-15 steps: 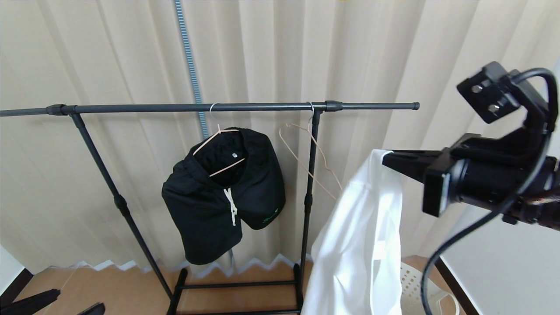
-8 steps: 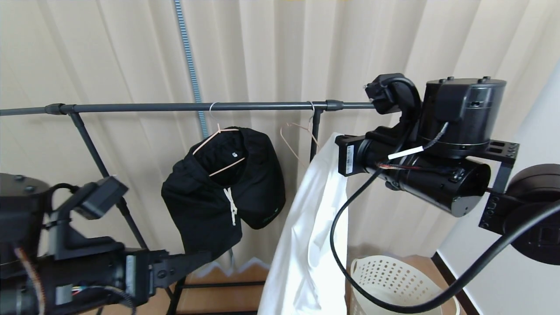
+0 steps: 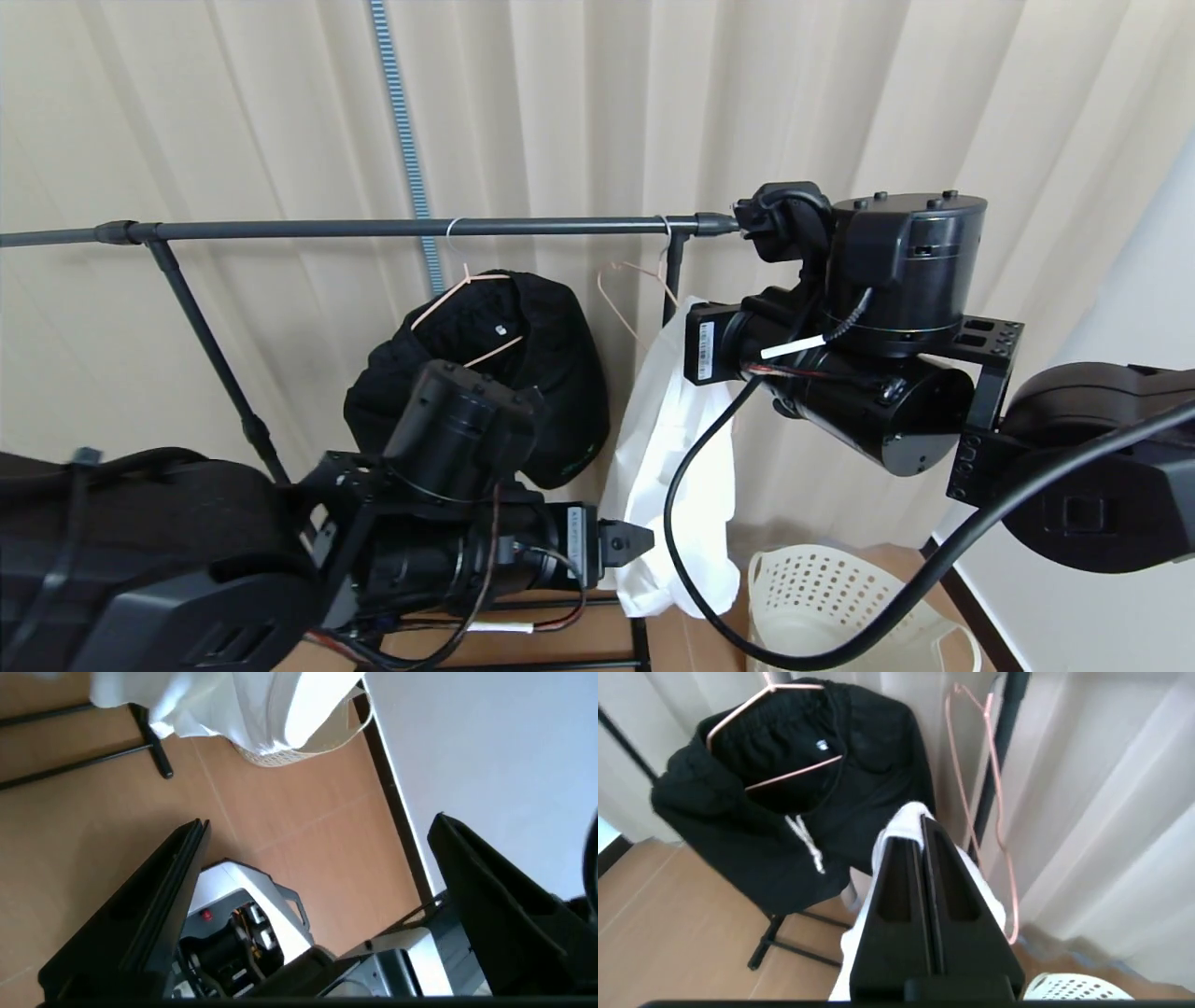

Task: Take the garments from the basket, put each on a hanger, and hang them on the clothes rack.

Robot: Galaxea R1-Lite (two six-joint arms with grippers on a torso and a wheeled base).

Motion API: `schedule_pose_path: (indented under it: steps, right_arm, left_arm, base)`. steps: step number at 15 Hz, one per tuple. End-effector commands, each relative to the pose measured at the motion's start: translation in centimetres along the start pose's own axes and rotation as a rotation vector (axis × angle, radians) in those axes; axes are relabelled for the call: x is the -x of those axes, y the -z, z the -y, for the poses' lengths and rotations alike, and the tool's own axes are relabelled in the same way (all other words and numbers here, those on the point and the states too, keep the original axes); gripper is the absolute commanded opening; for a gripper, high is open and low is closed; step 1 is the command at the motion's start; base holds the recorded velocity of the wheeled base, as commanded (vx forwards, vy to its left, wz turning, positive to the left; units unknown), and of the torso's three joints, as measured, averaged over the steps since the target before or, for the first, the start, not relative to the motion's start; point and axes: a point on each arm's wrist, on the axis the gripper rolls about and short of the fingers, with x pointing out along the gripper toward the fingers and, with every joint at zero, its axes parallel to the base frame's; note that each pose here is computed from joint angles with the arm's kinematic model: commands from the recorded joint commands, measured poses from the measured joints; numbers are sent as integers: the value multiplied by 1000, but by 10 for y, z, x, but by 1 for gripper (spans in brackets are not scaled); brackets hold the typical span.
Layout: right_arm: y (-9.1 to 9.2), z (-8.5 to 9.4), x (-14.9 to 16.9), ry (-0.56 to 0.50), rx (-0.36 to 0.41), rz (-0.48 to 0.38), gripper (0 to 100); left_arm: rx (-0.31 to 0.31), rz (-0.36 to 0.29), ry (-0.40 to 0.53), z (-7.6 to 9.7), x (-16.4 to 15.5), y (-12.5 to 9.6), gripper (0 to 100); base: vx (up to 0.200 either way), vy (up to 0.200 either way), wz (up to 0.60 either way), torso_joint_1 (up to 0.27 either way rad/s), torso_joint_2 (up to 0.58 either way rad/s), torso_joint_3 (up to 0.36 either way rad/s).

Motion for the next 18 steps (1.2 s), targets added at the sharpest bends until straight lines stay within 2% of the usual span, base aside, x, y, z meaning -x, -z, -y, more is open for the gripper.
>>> schedule_pose_path:
  steps: [1,4,5,6,9,12,13,18]
  right_arm:
    - [-2,-3,3,-9,-1,6,0]
    - [-4,-3,6,-11,-10,22,0]
    - [-5,-3,6,-13,-11,24,0]
    - [-8,-3,9,-12,-14,36,0]
    - [-17,-1,18,-18,-26,63,0]
    - [-23,11,17,13,-34,80,0]
    - [-24,14,15,25,-36,82,0]
    - [-27,28,9,66,-40,87,0]
  left_arm:
    - [31,14,-113,10,-49,0,100]
    - [97,41,-137,12,-61,-5,100]
    - [100,47,-141,12,-62,-5,100]
    - [115,67,-186,11,-74,-6,100]
    - [106,58,-258,2,-81,4,100]
    - [65,-17,-300,-3,-78,33,100]
    - [50,-21,-296,0,-72,37,100]
    - [12,4,-280,3,-51,37,100]
  base:
    - [0,0,0,0,0,0]
    - [0,0,0,0,0,0]
    - [0,0,0,0,0,0]
    - [0,0,0,0,0,0]
    - [0,0,0,0,0,0]
    - [0,0,0,0,0,0]
    - [0,0,0,0,0,0]
    - [0,0,0,0,0,0]
